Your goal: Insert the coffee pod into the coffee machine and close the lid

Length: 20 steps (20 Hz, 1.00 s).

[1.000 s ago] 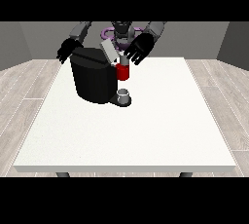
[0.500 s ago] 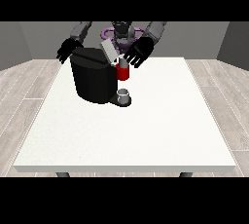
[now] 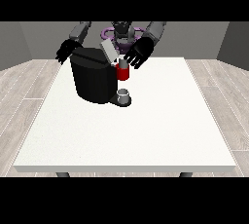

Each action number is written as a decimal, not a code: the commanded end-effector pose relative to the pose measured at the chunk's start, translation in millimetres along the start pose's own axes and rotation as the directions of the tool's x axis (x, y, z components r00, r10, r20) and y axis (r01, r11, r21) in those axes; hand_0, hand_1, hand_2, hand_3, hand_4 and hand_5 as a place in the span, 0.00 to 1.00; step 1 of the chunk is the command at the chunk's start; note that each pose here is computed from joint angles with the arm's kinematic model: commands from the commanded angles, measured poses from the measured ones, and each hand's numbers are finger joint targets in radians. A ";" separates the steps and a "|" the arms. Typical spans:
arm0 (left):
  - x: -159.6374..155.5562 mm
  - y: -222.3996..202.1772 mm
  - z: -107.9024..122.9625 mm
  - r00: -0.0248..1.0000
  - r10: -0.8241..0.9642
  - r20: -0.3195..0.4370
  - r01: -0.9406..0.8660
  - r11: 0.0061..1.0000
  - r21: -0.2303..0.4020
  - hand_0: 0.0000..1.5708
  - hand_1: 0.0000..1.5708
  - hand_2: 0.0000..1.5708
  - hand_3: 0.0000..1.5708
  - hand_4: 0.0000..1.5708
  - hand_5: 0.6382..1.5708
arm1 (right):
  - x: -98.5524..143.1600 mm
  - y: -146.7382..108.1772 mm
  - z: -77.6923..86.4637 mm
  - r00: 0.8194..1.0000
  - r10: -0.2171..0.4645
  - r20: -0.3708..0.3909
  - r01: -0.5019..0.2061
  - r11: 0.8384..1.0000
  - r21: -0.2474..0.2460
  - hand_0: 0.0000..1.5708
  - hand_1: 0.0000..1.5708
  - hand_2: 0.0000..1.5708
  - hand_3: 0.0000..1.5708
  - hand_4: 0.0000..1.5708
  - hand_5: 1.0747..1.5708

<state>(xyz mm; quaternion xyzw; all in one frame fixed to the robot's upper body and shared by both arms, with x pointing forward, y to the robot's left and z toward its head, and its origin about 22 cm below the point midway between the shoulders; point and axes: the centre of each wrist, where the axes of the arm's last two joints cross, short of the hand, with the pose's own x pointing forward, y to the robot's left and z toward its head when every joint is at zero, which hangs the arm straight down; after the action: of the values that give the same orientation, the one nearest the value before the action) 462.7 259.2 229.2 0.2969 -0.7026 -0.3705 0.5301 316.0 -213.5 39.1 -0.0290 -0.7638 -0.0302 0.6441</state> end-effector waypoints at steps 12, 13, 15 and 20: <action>-5.2 9.5 3.1 0.998 -0.058 0.017 0.058 0.998 -0.014 0.69 0.69 0.72 0.61 0.26 1.00 | -5.3 -1.8 0.6 1.000 0.007 0.009 -0.007 1.000 -0.016 0.00 0.00 0.00 0.00 0.28 1.00; 1.7 3.2 -0.2 0.998 -0.054 0.021 0.054 0.999 0.007 0.67 0.67 0.71 0.60 0.25 1.00 | -6.4 8.4 3.1 0.999 -0.003 0.044 0.003 1.000 0.002 0.00 0.00 0.00 0.00 0.28 1.00; 10.0 -24.0 -2.3 0.997 -0.071 0.007 0.071 0.997 -0.023 0.67 0.67 0.71 0.61 0.23 1.00 | -17.9 -7.9 5.8 1.000 -0.010 -0.027 0.009 1.000 -0.016 0.00 0.00 0.00 0.00 0.28 1.00; 13.3 4.1 -2.6 0.996 -0.069 0.062 0.071 0.997 -0.031 0.68 0.68 0.71 0.59 0.24 1.00 | -18.7 -9.3 -2.9 1.000 -0.013 0.001 0.013 0.998 -0.064 0.00 0.00 0.00 0.00 0.29 1.00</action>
<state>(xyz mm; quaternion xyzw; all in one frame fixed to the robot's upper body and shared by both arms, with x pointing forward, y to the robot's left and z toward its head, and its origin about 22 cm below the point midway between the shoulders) 462.1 255.0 232.4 0.3090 -0.7009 -0.3928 0.5089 319.4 -219.6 32.6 -0.0346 -0.7650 -0.0444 0.6415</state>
